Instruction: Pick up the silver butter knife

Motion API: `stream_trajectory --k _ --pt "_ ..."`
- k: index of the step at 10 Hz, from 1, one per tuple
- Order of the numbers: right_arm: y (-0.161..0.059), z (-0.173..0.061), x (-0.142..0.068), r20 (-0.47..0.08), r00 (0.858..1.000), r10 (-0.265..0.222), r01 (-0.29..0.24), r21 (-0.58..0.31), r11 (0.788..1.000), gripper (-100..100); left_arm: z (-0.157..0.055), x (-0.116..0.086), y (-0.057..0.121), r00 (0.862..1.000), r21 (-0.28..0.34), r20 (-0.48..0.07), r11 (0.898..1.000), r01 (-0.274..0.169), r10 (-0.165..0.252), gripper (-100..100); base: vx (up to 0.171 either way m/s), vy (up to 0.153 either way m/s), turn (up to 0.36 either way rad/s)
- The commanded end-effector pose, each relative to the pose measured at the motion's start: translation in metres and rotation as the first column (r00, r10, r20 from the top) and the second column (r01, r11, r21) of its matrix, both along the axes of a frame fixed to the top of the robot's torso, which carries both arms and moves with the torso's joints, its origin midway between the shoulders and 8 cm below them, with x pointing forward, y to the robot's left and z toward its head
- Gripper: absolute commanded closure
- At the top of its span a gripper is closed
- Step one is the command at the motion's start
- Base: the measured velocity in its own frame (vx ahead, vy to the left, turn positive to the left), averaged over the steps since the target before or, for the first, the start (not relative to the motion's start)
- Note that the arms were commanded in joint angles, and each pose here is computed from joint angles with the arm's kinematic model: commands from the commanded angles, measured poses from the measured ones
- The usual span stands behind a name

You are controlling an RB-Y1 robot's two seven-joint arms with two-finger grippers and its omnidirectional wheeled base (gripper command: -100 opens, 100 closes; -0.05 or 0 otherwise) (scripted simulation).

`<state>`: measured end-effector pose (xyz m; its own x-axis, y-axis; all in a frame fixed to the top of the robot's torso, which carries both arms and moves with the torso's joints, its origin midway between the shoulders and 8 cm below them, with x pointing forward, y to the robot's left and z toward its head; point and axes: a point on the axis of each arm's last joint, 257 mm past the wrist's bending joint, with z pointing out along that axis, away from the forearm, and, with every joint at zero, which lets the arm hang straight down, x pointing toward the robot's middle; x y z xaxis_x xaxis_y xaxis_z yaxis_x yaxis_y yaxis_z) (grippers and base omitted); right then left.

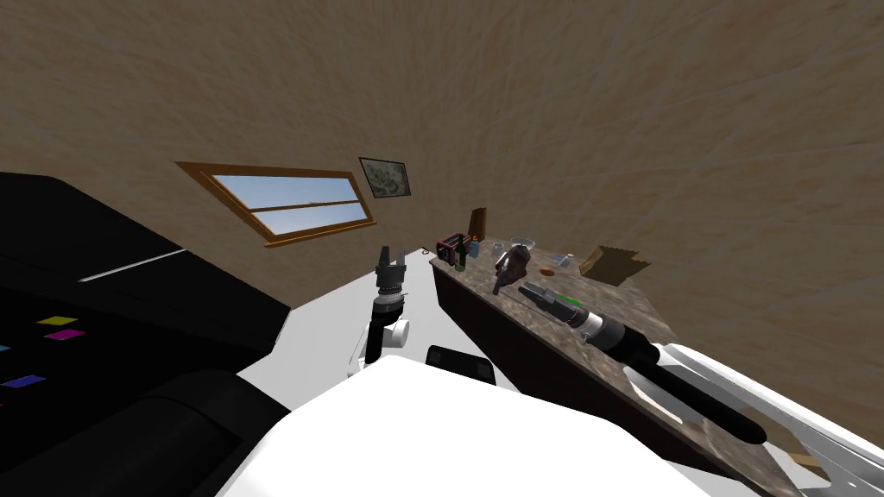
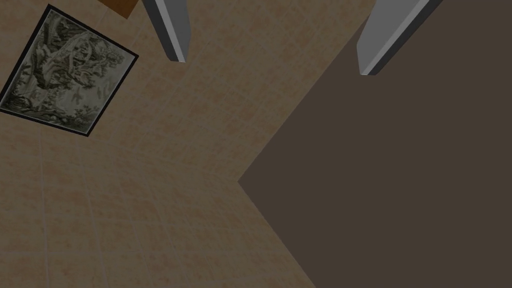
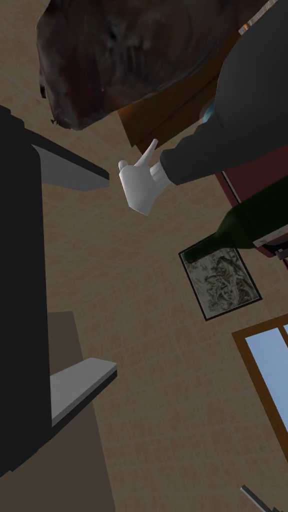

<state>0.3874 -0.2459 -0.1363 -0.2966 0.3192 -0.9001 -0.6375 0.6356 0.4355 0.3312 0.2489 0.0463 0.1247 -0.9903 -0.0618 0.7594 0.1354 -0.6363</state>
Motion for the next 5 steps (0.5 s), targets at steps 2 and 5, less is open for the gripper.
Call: stream_trajectory --k 2,5 --pt "-0.016 -0.030 -0.001 -0.050 0.999 0.009 -0.014 -0.101 0.995 -100 0.000 0.000 0.000 1.000 0.000 0.000 1.000 0.000 0.000 0 0.000 0.001 0.139" --pt "-0.033 -0.050 -0.004 -0.088 0.996 0.014 -0.030 -0.184 0.983 -100 0.000 0.000 0.000 1.000 0.000 0.000 1.000 0.000 0.000 0 0.003 0.004 0.124"
